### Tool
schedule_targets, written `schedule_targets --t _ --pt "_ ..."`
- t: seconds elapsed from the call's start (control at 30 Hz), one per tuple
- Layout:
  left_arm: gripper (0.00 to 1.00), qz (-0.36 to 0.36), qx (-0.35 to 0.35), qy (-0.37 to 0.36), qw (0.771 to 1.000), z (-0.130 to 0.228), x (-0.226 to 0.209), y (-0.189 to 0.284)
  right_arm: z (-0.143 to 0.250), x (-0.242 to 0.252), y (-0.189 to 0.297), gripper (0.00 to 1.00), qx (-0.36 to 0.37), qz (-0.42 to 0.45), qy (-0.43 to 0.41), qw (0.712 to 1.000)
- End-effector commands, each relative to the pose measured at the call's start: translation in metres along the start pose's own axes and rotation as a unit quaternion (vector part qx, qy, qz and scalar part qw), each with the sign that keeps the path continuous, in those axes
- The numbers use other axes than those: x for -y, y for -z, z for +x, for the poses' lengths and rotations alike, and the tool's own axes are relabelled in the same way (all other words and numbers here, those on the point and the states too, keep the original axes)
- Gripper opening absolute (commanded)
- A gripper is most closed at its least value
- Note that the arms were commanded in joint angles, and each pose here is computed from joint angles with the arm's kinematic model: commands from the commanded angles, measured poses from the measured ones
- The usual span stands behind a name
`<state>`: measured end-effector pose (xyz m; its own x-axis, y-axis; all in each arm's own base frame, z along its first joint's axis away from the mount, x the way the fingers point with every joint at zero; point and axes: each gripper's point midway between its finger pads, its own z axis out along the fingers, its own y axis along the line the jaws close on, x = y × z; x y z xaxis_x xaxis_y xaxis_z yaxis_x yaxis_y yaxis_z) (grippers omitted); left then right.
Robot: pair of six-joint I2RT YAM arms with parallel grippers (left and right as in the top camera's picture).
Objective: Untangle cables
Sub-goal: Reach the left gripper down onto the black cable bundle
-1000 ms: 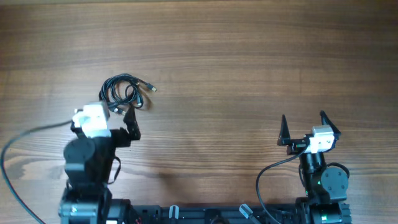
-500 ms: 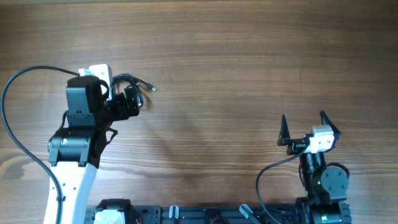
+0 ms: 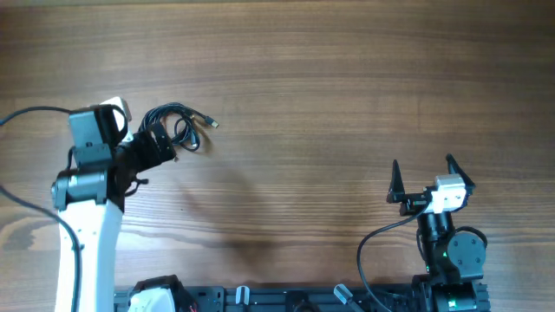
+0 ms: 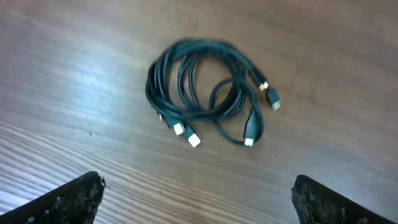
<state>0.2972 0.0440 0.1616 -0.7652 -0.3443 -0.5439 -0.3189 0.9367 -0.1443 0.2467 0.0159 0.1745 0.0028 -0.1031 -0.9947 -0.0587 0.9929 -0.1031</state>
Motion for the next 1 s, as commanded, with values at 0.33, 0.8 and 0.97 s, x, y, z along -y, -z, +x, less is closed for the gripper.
schedule_targets --t 0.33,0.8,0.97 --pt "1.00 -0.018 -0.149 0.015 0.989 0.003 0.002 -0.046 -0.001 -0.001 0.000 1.00 0.002 -0.004 0.001 1.000" --pt "1.00 -0.022 -0.168 0.016 0.985 0.009 0.001 -0.059 -0.001 -0.001 0.000 1.00 0.003 -0.004 0.001 1.000" --pt "1.00 -0.020 -0.159 0.018 0.987 0.004 0.001 -0.063 -0.001 -0.001 0.000 1.00 0.003 -0.004 0.001 1.000"
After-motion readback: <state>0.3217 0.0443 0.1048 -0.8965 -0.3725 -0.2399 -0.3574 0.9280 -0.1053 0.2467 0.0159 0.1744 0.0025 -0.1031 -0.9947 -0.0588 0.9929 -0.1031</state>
